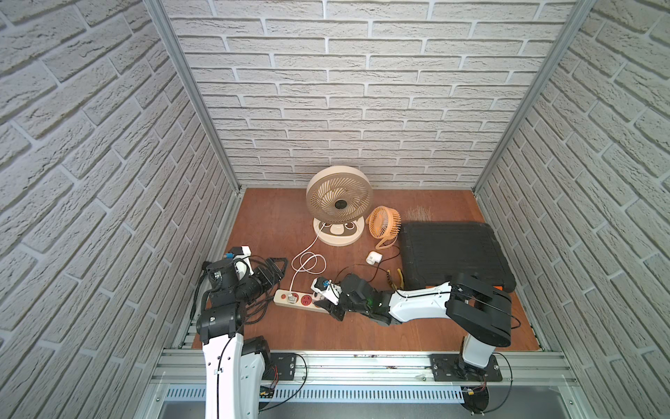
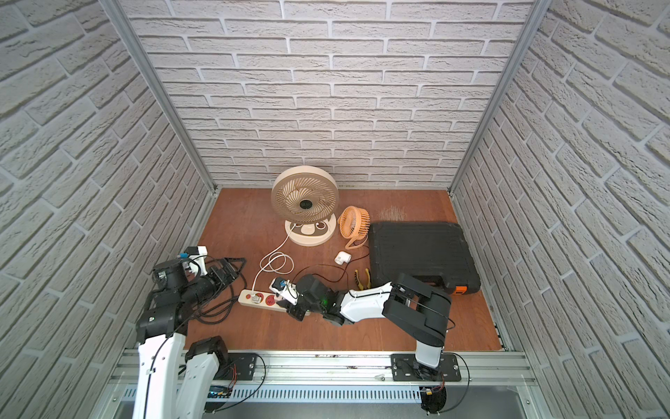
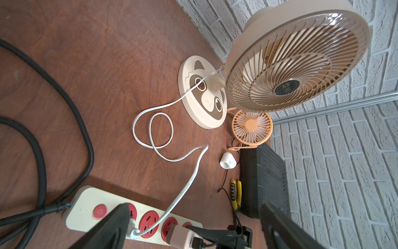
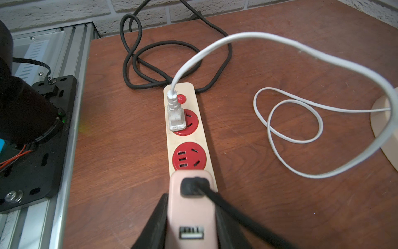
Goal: Plug the desk fan into the power strip
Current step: Insert the plug into the socket.
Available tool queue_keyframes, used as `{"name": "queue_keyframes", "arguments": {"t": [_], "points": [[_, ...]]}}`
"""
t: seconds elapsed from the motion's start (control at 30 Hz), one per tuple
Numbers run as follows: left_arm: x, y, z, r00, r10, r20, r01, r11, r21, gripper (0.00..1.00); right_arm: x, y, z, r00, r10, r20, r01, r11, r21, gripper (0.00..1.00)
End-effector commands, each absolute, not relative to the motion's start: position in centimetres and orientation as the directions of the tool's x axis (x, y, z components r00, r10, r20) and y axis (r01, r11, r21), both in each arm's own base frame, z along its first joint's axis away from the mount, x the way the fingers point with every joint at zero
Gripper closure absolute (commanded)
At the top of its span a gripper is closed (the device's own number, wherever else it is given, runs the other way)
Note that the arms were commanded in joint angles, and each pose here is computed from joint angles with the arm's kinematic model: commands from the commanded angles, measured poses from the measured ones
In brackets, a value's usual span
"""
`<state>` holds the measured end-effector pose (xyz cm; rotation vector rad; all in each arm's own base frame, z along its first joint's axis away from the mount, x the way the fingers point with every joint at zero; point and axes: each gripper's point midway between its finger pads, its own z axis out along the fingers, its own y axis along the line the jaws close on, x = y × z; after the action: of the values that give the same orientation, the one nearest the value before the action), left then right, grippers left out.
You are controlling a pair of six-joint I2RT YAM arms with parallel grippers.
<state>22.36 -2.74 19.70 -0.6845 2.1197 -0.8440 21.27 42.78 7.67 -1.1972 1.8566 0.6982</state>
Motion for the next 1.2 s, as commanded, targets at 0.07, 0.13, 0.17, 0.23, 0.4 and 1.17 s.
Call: {"name": "queue_keyframes", "arguments": {"t": [0.07,0.13,0.17,0.23,0.4,1.17], "points": [[22.8,-2.8,21.1,-0.562,-0.666,-0.491,-0.131,0.658,-0.742,0.02,21.7,42.1,6.6,-0.245,-0.511,-0.824,-0.906,0.423,0.007,0.97],[22.8,-2.8,20.9,-0.564,-0.666,-0.489,-0.133,0.657,-0.742,0.02,21.7,42.2,6.4,-0.249,-0.503,-0.828,-0.907,0.42,0.018,0.97],[22.7,-2.9,20.9,-0.564,-0.665,-0.49,-0.13,0.657,-0.742,0.02,21.6,42.2,6.4,-0.251,-0.497,-0.831,-0.908,0.419,0.023,0.97],[22.7,-2.9,20.8,-0.565,-0.665,-0.488,-0.129,0.655,-0.744,0.02,21.4,42.0,6.4,-0.254,-0.488,-0.835,-0.907,0.42,0.031,0.97],[22.6,-3.2,21.3,-0.565,-0.659,-0.497,-0.103,0.654,-0.75,0.02,21.0,42.0,5.7,-0.255,-0.489,-0.834,-0.915,0.402,0.045,0.97],[22.4,-5.8,21.8,-0.61,-0.564,-0.557,0.032,0.685,-0.728,0.02,20.9,41.6,3.5,-0.206,-0.562,-0.801,-0.94,0.342,0.001,0.97]]}}
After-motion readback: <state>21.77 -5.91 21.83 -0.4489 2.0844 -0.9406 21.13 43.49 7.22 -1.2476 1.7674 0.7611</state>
